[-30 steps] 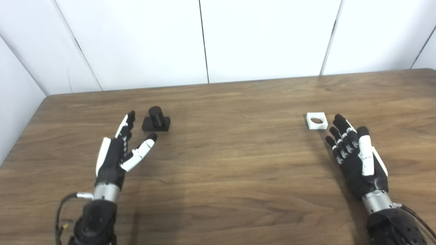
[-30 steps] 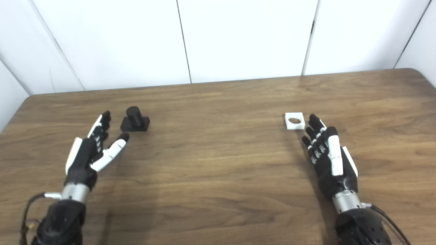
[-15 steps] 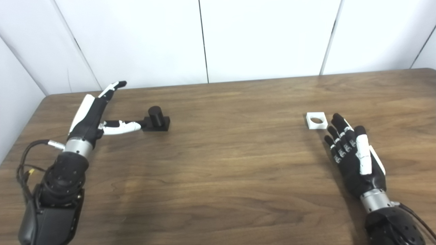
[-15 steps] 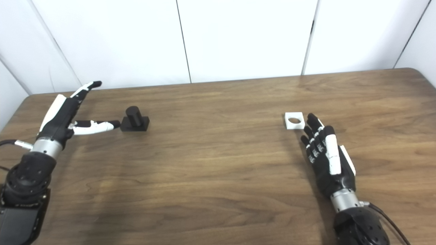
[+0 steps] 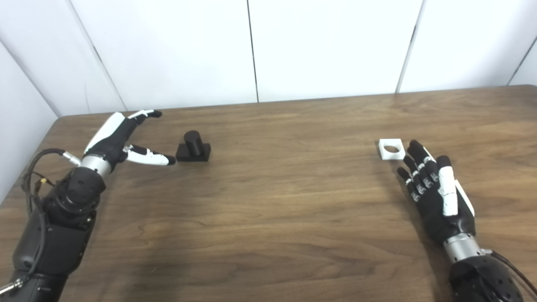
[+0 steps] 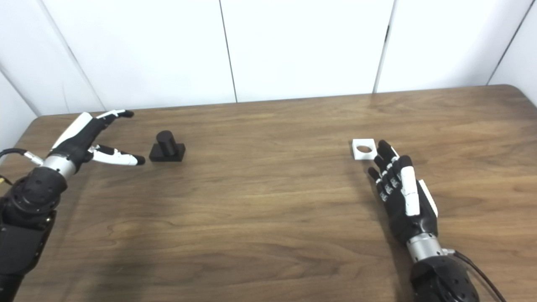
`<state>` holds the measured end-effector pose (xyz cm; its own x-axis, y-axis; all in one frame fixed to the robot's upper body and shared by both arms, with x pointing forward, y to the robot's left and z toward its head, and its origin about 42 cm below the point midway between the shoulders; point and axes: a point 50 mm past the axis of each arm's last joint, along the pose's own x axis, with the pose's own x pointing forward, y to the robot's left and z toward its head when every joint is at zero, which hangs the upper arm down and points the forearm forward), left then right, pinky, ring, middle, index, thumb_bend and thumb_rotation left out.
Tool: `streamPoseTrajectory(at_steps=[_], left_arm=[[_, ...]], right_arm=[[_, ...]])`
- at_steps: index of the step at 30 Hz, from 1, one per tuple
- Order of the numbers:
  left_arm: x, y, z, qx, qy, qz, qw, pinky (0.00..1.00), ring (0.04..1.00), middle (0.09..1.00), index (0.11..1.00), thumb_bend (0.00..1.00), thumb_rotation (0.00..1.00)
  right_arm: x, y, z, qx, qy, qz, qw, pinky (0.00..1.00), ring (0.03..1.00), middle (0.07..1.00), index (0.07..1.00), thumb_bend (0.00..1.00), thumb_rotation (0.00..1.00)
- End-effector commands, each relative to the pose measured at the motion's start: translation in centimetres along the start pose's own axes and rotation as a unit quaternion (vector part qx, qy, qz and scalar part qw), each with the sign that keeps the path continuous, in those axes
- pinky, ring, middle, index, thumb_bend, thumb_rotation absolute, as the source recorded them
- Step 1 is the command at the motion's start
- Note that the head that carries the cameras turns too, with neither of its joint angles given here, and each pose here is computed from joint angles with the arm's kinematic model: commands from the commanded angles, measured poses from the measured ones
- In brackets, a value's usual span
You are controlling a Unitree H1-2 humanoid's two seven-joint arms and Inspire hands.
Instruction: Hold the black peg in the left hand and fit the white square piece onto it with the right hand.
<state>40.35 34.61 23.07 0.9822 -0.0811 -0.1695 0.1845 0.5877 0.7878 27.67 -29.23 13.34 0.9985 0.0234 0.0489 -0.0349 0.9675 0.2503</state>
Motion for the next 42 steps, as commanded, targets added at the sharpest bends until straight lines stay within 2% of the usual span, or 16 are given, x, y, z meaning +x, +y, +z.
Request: streamPoseTrajectory(at_steps=[1, 9, 16, 22, 25, 39, 42], left_arm=[[0.6, 3.2, 1.1, 0.041, -0.012, 0.033, 0.999, 0.94, 1.0, 0.971, 0.862, 0.97, 0.17], [1.1, 2.4, 1.2, 0.055, -0.018, 0.013, 0.998, 0.91, 1.0, 0.973, 0.841, 0.95, 0.18], [1.8, 1.4, 1.4, 0.052, -0.015, 0.0, 0.999, 0.91, 1.0, 0.976, 0.832, 0.94, 0.17], [2.2, 0.4, 1.8, 0.053, -0.012, -0.009, 0.999, 0.9, 1.0, 0.975, 0.829, 0.9, 0.17], [2.5, 0.0, 1.9, 0.044, -0.017, -0.01, 0.999, 0.9, 1.0, 0.975, 0.824, 0.89, 0.16], [3.9, -0.9, 2.8, 0.07, -0.034, -0.009, 0.997, 0.88, 0.995, 0.962, 0.815, 0.89, 0.17], [4.1, -0.9, 3.0, 0.084, -0.044, -0.001, 0.995, 0.94, 0.99, 0.951, 0.802, 0.9, 0.18]], right_arm=[[0.2, 0.4, 0.7, -0.002, -0.021, 0.006, 1.0, 0.98, 1.0, 0.984, 0.93, 0.61, 0.88], [0.1, 0.4, 0.7, -0.002, -0.019, 0.006, 1.0, 0.98, 1.0, 0.99, 0.934, 0.61, 0.89], [0.1, 0.5, 0.7, 0.0, -0.02, 0.005, 1.0, 0.98, 0.995, 0.981, 0.928, 0.61, 0.86], [-0.1, 0.4, 0.6, -0.004, -0.017, 0.006, 1.0, 0.99, 1.0, 0.993, 0.932, 0.61, 0.89], [-0.2, 0.4, 0.6, 0.001, -0.016, -0.001, 1.0, 0.99, 0.999, 0.985, 0.927, 0.62, 0.86], [-0.9, 0.4, 0.3, -0.001, -0.01, 0.001, 1.0, 0.99, 1.0, 0.983, 0.93, 0.6, 0.88], [-1.0, 0.5, 0.2, -0.003, -0.008, 0.0, 1.0, 0.98, 1.0, 0.984, 0.93, 0.6, 0.89]])
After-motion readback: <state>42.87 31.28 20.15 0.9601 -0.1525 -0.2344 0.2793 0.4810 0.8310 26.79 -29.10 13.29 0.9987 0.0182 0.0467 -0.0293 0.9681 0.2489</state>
